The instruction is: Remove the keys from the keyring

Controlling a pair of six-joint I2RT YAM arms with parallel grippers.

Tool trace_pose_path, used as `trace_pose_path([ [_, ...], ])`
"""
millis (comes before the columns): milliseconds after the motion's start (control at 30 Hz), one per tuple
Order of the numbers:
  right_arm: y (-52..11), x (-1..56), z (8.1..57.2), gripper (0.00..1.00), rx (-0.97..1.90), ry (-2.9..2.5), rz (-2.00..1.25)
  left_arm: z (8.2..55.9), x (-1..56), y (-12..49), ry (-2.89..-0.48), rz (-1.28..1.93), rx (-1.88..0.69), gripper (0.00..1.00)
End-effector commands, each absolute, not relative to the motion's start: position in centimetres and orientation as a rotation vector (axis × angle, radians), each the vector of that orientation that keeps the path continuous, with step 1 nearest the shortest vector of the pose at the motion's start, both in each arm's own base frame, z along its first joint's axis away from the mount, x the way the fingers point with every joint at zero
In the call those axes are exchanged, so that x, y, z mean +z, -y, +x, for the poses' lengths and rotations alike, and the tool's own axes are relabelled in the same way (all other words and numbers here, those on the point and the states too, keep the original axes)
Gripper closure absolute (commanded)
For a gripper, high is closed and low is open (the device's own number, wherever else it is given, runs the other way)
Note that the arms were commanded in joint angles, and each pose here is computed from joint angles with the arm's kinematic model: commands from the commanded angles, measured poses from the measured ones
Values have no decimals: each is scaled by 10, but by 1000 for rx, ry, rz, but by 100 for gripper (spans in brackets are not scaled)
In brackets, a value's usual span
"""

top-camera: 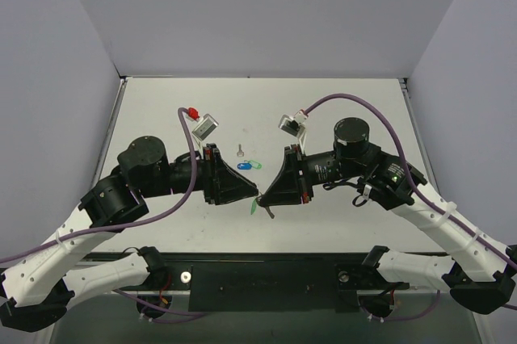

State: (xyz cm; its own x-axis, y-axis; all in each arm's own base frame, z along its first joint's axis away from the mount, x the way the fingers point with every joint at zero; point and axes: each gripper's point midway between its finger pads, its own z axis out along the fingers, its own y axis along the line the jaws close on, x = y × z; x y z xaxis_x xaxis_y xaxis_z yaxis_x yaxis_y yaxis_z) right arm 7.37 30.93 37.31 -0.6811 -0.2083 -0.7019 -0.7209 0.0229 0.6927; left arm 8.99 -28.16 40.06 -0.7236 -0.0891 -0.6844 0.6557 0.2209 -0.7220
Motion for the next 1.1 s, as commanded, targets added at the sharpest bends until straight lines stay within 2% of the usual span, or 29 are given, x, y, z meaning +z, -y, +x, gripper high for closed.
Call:
trace_pose_path([
  [0,-308,393,65,100,1727,-1812,-1012,84,417,284,-1789,578,-1603,64],
  [367,-308,393,63,100,1728,-1820,-1023,78,416,288,-1782,623,-1641,68],
  [567,-309,393,62,100,1725,-1817,-1034,78,417,290,-1775,621,-1658,82],
  [633,-309,393,62,100,1723,-1819,-1033,77,417,290,-1776,627,-1668,100],
  [867,-308,393,65,100,1695,-1818,-1009,84,419,287,-1762,549,-1653,100],
  [933,-308,394,69,83,1679,-1820,-984,87,423,285,-1741,512,-1655,100],
  [967,-306,395,69,69,1673,-1813,-978,87,426,284,-1732,498,-1658,100],
  [1000,-306,396,69,64,1670,-1807,-974,90,428,284,-1722,468,-1663,100],
  [1067,-307,400,73,61,1666,-1779,-942,95,431,282,-1714,422,-1659,100],
])
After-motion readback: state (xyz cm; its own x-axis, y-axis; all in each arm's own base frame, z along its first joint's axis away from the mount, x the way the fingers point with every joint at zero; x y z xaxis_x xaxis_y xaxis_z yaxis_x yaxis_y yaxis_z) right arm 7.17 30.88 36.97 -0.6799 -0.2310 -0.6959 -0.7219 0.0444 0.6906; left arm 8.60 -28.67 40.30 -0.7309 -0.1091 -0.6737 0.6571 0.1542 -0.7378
